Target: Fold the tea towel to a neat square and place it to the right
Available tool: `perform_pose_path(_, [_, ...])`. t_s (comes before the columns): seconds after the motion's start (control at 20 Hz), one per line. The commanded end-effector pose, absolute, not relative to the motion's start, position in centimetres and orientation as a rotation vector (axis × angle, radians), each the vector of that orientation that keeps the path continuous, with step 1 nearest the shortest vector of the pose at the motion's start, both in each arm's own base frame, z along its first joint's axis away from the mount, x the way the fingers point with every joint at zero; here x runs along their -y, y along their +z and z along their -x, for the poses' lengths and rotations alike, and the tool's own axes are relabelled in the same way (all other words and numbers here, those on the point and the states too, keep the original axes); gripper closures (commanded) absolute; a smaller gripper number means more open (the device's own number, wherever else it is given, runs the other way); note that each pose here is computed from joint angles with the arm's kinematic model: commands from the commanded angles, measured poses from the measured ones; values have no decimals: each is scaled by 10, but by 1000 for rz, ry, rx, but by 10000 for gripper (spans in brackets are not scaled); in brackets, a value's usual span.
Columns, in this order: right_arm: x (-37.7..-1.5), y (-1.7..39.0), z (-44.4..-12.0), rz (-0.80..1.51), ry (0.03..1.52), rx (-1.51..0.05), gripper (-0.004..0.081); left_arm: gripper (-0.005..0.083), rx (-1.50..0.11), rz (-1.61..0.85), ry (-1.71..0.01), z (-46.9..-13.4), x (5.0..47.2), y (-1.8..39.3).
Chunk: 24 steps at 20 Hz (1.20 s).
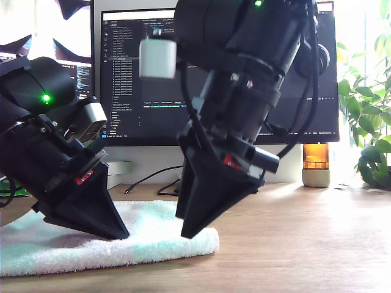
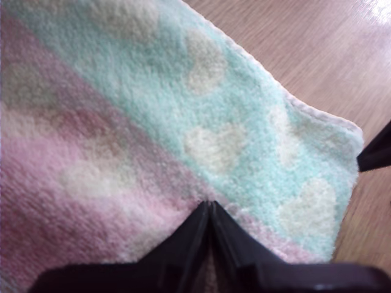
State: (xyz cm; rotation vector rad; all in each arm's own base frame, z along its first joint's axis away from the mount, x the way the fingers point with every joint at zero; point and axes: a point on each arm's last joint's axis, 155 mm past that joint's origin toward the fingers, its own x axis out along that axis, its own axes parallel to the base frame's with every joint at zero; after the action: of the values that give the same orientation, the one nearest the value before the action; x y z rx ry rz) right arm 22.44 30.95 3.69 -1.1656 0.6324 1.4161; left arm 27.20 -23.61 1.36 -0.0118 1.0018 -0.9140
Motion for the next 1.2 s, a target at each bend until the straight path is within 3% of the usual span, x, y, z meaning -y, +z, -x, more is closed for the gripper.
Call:
perform_pose_path(0.0, [-312,29,-223,1177,1430,-638,434,795,-1045,15,-902,-269,233,0])
perform_pose_path(0.5, [-305,-1,-236,1243,1370,-696,438,795,-1064,16,-899,-265,232,-2])
perform_pose_path(0.85, [-300,-7,-243,1278,1331,-713,665,795,-1074,15,-897,-263,231,-3])
perform_pose_path(0.95, [-299,-8,-241,1273,1331,-728,789,795,-1069,15,-898,-264,231,-2])
perform_pose_path(1.15, [-296,-8,-238,1258,1327,-760,780,795,-1045,6,-907,-268,233,0])
